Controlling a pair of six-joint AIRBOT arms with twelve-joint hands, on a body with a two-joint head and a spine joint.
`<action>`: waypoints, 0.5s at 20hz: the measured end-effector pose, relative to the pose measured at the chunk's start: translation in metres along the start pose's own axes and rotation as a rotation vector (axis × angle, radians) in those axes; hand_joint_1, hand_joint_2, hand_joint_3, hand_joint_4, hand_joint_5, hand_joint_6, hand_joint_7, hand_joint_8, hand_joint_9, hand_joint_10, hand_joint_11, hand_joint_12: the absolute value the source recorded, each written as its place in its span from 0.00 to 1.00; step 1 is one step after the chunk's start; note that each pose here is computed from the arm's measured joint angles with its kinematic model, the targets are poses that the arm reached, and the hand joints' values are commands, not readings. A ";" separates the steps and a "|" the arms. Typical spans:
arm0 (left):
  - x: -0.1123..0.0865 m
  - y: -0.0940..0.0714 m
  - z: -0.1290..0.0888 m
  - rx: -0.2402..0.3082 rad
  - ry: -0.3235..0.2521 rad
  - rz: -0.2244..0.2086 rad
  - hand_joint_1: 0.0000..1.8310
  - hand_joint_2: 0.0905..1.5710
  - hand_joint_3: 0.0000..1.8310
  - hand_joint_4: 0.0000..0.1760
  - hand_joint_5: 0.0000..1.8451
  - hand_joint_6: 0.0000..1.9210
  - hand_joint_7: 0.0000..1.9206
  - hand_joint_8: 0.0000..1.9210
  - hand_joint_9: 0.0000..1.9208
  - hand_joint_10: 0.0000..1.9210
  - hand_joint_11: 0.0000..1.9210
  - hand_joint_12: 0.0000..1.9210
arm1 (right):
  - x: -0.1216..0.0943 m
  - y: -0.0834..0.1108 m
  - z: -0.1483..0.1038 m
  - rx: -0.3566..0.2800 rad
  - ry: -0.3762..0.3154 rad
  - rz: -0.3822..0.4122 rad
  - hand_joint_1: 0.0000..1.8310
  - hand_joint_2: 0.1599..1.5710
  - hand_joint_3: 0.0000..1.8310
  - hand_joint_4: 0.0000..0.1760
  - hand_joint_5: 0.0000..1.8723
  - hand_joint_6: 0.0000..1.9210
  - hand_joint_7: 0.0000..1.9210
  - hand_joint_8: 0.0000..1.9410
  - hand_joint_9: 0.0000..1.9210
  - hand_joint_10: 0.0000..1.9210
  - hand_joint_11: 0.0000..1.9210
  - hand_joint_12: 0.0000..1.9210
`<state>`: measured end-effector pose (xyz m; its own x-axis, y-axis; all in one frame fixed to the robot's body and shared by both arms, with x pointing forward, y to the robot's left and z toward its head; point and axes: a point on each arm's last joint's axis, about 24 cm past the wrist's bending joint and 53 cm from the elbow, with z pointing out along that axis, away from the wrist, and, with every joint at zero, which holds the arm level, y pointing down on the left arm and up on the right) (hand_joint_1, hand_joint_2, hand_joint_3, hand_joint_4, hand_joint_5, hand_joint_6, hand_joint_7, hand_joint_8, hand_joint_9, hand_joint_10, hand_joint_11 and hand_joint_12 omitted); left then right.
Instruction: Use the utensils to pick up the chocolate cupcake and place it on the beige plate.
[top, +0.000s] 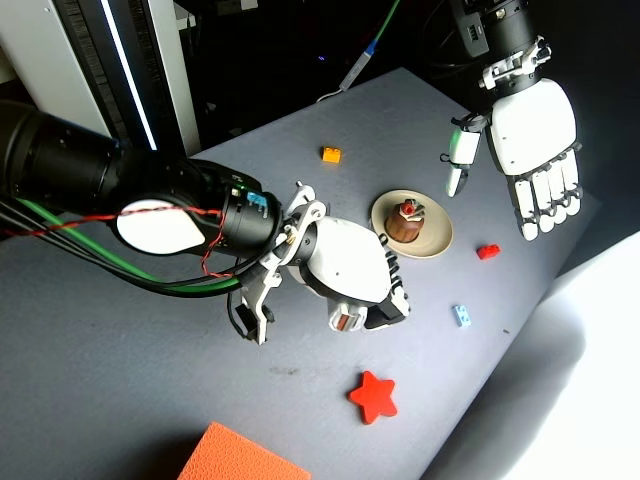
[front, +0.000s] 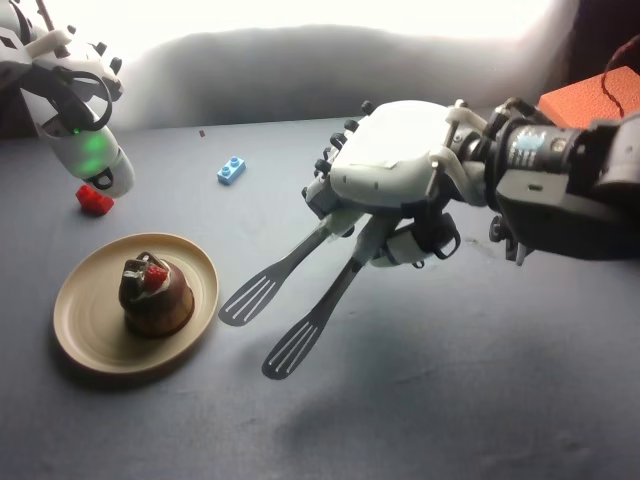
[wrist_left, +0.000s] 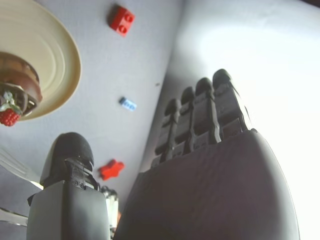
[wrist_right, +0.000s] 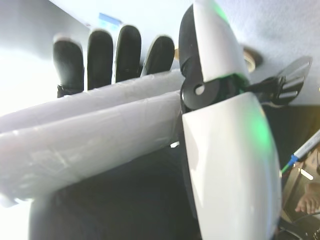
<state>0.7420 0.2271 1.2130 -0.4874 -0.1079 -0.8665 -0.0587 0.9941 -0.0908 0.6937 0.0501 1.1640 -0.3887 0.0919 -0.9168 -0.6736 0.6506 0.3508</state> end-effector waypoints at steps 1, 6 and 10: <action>0.000 0.000 0.000 0.001 0.000 -0.001 0.17 0.70 0.00 0.00 0.00 0.00 0.01 0.00 0.02 0.00 0.00 0.00 | 0.005 0.000 -0.001 -0.003 0.005 0.002 0.59 0.78 0.00 0.00 0.37 0.73 0.29 0.56 0.26 0.72 0.25 0.91; 0.000 0.000 0.000 0.001 0.000 -0.001 0.18 0.70 0.00 0.00 0.00 0.00 0.01 0.00 0.02 0.00 0.00 0.01 | 0.018 -0.004 -0.008 -0.008 0.001 -0.027 0.60 0.82 0.00 0.00 0.32 0.77 0.33 0.81 0.23 0.74 0.21 0.93; 0.000 0.000 0.000 -0.001 0.000 0.000 0.19 0.70 0.00 0.00 0.00 0.00 0.02 0.00 0.02 0.00 0.01 0.01 | 0.031 -0.011 -0.010 0.006 0.007 -0.043 0.58 0.79 0.00 0.00 0.35 0.75 0.29 0.62 0.26 0.69 0.24 0.89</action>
<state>0.7419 0.2273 1.2129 -0.4877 -0.1079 -0.8663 -0.0593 0.9941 -0.0905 0.6830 0.0387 1.1335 -0.3641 0.0587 -0.9295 -0.6856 0.6586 0.3101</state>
